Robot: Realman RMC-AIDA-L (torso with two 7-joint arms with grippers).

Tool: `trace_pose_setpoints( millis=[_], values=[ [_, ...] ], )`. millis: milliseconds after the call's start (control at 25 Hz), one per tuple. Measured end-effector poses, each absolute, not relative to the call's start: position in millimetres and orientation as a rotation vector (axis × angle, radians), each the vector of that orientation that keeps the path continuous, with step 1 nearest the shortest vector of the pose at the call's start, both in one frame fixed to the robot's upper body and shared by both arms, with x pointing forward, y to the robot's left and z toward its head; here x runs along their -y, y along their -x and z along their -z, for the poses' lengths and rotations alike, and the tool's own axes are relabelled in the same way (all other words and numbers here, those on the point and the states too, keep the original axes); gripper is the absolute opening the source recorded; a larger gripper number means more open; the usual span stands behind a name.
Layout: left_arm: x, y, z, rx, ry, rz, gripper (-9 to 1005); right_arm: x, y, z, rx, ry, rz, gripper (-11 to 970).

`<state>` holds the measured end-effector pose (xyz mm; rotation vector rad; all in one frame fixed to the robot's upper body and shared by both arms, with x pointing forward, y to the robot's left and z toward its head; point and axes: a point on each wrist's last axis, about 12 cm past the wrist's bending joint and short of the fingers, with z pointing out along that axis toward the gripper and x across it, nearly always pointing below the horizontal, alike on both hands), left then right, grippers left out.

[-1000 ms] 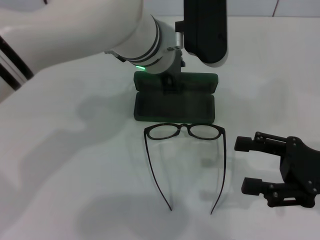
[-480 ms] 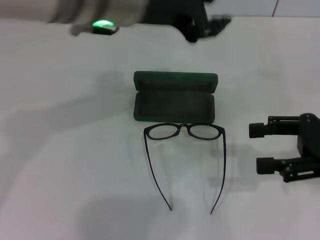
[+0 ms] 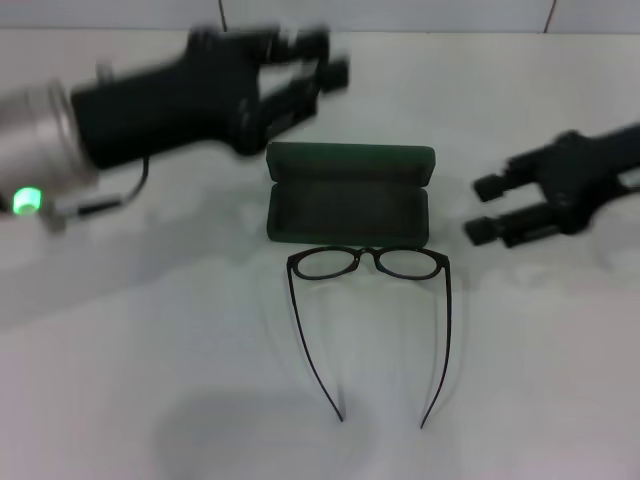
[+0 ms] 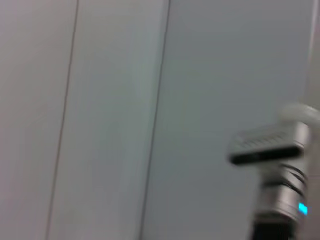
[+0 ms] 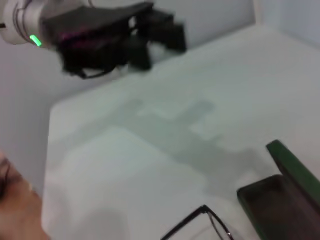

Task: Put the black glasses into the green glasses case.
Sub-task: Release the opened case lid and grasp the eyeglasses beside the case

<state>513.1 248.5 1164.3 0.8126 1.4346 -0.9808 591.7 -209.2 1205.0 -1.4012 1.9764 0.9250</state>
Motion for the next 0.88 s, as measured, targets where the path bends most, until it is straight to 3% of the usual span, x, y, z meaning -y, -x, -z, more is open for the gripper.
trace_pose_setpoints(
  millis=[80,120,240,480,880],
  values=[
    [-256,-505,-1148,-1.429,-0.811,1.018,346,201,-597,-1207,-1.989,1.424,-0.91,611],
    [-258,-502,-1142,-1.431,-0.805,1.033,335,172,-612,-1212,-2.018,1.505,-0.863,611],
    [-264,-495,-1123,-1.441,-0.781,1.075,323,150,-622,-1209,-2.028,1.563,-0.845,611],
    [-274,-482,-1099,-1.471,-0.73,1.08,321,103,-631,-1183,-2.082,1.722,-0.699,610],
    [-273,-461,-1068,-1.468,-0.72,1.087,318,76,-624,-1161,-2.06,1.835,-0.574,608]
  ],
)
